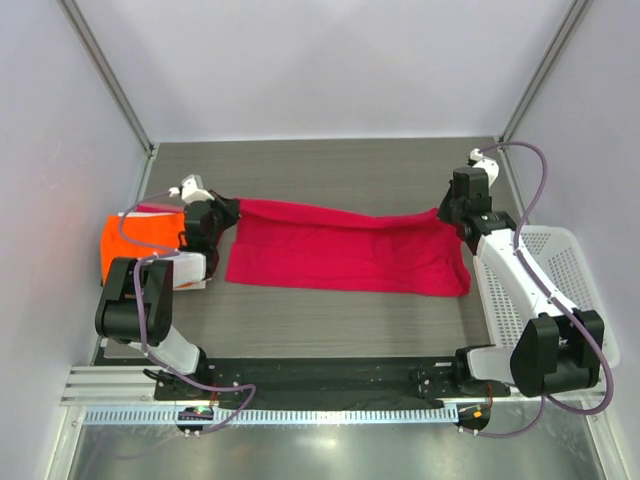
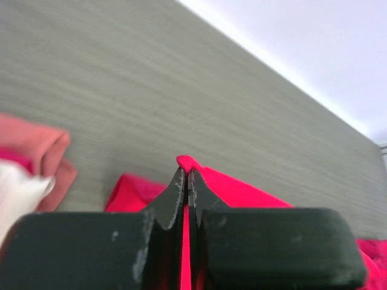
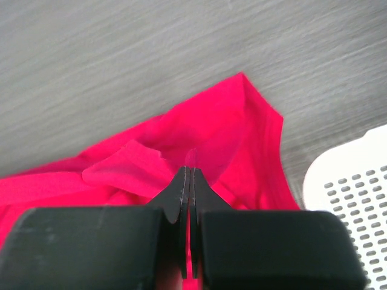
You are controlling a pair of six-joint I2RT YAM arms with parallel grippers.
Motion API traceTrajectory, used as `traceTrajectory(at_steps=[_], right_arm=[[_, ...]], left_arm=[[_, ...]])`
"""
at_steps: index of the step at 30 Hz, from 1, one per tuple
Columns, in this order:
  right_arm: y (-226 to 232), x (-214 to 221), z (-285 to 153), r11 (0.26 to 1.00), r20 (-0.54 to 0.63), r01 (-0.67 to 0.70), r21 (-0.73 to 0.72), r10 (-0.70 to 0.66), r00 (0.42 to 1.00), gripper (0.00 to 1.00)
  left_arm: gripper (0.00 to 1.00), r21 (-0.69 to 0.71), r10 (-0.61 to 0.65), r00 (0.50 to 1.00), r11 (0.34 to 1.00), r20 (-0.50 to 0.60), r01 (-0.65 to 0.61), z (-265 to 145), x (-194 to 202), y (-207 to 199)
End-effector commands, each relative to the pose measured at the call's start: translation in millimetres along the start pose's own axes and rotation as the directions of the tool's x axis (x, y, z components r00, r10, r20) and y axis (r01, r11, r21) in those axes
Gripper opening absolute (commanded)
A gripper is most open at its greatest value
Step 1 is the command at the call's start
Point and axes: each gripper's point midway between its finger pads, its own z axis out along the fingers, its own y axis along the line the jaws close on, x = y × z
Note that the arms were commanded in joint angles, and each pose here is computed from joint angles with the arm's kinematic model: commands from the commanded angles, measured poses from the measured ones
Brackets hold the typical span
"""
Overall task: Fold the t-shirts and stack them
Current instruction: Fold the tshirt
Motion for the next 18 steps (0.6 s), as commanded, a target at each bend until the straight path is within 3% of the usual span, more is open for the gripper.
traceTrajectory(at_steps=[1, 6, 12, 18], right_arm=[[1.7, 3.5, -10.2, 1.0, 0.018, 0.004, -0.013, -0.004, 1.0, 0.01], [0.4, 18.9, -16.9, 1.0, 0.005, 0.002, -0.026, -0.002, 1.0, 0.01], [-7.4, 40.8, -22.9, 0.999, -0.014, -0.017, -0.027, 0.017, 1.0, 0.01], [-17.3, 66.1, -28.5, 0.997, -0.024, -0.067, -0.027, 0.067, 0.997, 0.01]], left_arm=[[0.0, -0.005, -0.016, 0.995, 1.0, 0.096, 0.017, -7.7, -20.2, 1.8], [0.0, -0.074, -0.008, 0.996, 0.997, 0.089, 0.015, -17.2, -18.9, 18.0], [0.0, -0.044, -0.034, 0.997, 0.998, 0.074, 0.037, -33.2, -6.5, 21.1], [0.01, -0.119, -0.044, 0.998, 0.992, -0.043, 0.038, -45.1, 13.6, 31.7]])
